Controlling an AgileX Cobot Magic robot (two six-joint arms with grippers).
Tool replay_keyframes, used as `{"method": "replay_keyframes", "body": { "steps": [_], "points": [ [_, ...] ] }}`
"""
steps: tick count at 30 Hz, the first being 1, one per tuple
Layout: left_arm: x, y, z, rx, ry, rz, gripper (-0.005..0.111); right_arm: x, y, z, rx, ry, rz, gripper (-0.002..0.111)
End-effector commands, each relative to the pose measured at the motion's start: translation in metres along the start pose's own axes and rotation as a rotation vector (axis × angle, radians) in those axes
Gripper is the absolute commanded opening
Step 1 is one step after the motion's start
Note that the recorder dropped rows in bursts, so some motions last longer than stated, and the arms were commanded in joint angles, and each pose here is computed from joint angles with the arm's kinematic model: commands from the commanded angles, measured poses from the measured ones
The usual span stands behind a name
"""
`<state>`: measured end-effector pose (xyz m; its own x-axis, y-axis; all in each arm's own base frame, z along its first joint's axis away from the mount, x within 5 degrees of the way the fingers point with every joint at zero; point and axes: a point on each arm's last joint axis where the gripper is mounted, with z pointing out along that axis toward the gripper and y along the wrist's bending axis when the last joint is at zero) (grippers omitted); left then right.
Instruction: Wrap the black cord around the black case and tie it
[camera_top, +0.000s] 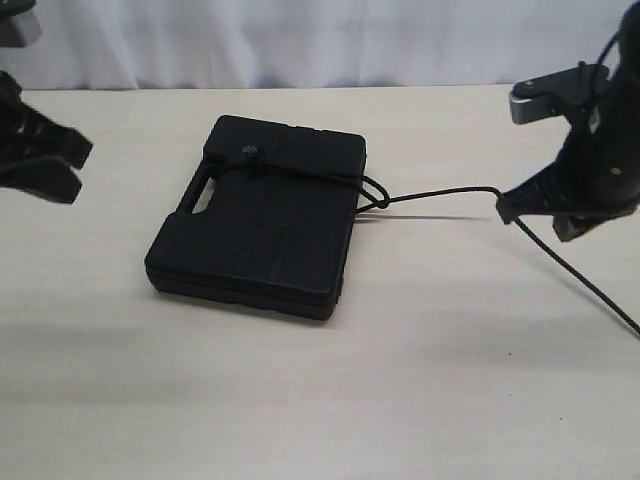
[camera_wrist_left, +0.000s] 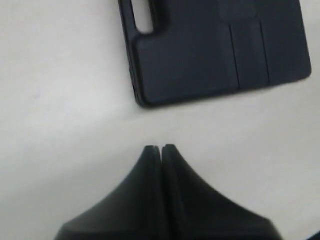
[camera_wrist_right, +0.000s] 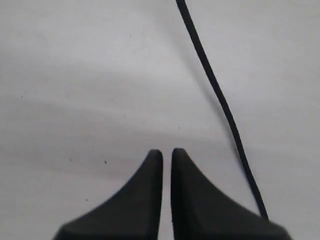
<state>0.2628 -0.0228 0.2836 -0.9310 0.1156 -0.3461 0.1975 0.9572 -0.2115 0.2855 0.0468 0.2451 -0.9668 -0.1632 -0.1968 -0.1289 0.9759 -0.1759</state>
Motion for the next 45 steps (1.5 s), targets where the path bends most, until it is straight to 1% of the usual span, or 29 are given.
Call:
{"method": "replay_keyframes", "body": {
  "steps": [1,4,5,8,10,11,15,17,19,21,23,26,28,33,41,43,45],
  "points": [
    [0.033,-0.008,-0.016,-0.016,-0.013,-0.003,0.0,0.039,-0.005,-0.02,-0.018,-0.108,0.003,0.004],
    [0.057,-0.011,-0.025,-0.051,-0.153,0.003,0.0,0.065,-0.007,-0.034,-0.044,-0.226,0.019,0.004],
    [0.064,-0.012,-0.03,-0.067,-0.222,0.008,0.0,0.073,-0.007,-0.041,-0.068,-0.292,0.035,0.004],
    [0.083,-0.015,-0.043,-0.117,-0.431,0.042,0.0,0.095,-0.009,-0.066,-0.118,-0.553,0.046,0.004],
    [0.097,-0.018,-0.053,-0.156,-0.571,0.084,0.0,0.111,-0.011,-0.082,-0.129,-0.74,0.03,0.004],
    [0.103,-0.019,-0.059,-0.169,-0.653,0.083,0.0,0.12,-0.012,-0.09,-0.134,-0.84,0.035,0.004],
    [0.123,-0.024,-0.079,-0.179,-0.961,0.044,0.0,0.158,-0.015,-0.105,-0.149,-1.158,0.056,0.004],
    [0.129,-0.021,-0.079,-0.187,-1.072,0.006,0.0,0.171,-0.013,-0.098,-0.147,-1.285,0.047,0.004],
    [0.131,-0.015,-0.074,-0.209,-1.151,-0.038,0.0,0.178,-0.009,-0.091,-0.156,-1.444,0.032,0.004],
    [0.13,-0.007,-0.061,-0.226,-1.181,-0.106,0.0,0.183,-0.004,-0.08,-0.18,-1.576,0.03,0.004],
    [0.129,-0.002,-0.047,-0.237,-1.124,-0.115,0.0,0.187,-0.001,-0.069,-0.197,-1.615,0.034,0.004],
    [0.129,0.0,-0.037,-0.233,-1.066,-0.121,0.0,0.19,0.002,-0.053,-0.201,-1.567,0.032,0.004],
    [0.13,-0.001,-0.036,-0.228,-1.056,-0.12,0.0,0.192,0.003,-0.043,-0.201,-1.521,0.029,0.004],
    [0.13,-0.001,-0.036,-0.228,-1.056,-0.12,0.0,0.194,0.005,-0.033,-0.201,-1.48,0.026,0.004],
    [0.13,0.0,-0.036,-0.234,-1.064,-0.122,0.0,0.195,0.005,-0.031,-0.202,-1.479,0.025,0.004],
    [0.134,0.003,-0.033,-0.255,-1.095,-0.129,0.0,0.199,0.006,-0.025,-0.202,-1.474,0.025,0.004],
    [0.141,0.005,-0.027,-0.266,-1.098,-0.134,0.0,0.205,0.007,-0.017,-0.206,-1.468,0.033,0.004]
  ]
}}
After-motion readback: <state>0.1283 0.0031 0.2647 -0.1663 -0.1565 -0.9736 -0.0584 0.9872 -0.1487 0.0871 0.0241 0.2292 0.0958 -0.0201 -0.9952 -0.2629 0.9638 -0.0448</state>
